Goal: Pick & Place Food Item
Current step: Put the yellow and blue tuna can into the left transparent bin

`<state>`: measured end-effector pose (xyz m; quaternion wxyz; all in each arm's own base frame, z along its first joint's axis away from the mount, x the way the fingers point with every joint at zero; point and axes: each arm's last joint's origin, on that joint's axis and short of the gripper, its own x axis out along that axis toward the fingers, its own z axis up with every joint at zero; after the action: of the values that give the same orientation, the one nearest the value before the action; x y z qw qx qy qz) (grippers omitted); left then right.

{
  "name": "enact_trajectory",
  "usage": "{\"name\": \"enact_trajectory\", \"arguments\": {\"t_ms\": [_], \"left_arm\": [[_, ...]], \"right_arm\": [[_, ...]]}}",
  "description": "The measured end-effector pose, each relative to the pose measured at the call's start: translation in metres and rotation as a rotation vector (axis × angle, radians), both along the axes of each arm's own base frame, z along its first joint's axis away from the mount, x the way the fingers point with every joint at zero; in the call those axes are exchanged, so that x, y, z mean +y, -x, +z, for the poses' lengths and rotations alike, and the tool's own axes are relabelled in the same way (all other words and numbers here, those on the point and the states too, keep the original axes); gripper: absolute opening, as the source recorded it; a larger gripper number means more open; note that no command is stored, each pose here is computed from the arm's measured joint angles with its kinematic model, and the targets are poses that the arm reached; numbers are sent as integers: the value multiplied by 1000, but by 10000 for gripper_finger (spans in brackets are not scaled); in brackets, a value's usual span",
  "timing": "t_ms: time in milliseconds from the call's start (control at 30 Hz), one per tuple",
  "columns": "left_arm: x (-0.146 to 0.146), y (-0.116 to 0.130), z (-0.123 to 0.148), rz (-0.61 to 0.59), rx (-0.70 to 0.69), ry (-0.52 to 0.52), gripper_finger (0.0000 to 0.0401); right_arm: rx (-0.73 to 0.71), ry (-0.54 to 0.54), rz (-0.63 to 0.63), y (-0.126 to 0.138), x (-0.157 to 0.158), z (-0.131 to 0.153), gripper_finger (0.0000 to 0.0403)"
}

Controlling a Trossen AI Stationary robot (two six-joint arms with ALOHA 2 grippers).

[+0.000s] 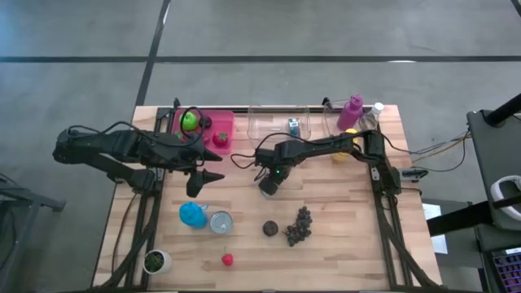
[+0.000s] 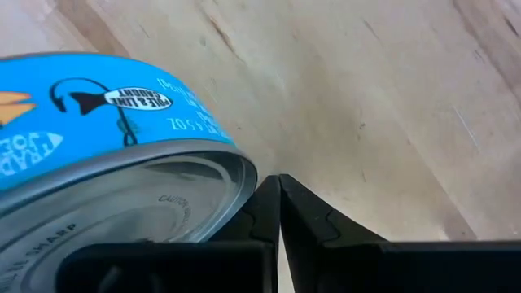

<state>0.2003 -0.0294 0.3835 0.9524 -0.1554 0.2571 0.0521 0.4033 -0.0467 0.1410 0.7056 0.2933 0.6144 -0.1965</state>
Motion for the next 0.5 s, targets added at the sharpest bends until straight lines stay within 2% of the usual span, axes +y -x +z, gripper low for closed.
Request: {"name": "enact_trajectory", "arguments": {"t_ms": [500], "left_arm": [[0, 0, 0, 1, 0, 1, 289]], "right_arm": [[25, -14, -52, 7, 1, -8, 8]]}}
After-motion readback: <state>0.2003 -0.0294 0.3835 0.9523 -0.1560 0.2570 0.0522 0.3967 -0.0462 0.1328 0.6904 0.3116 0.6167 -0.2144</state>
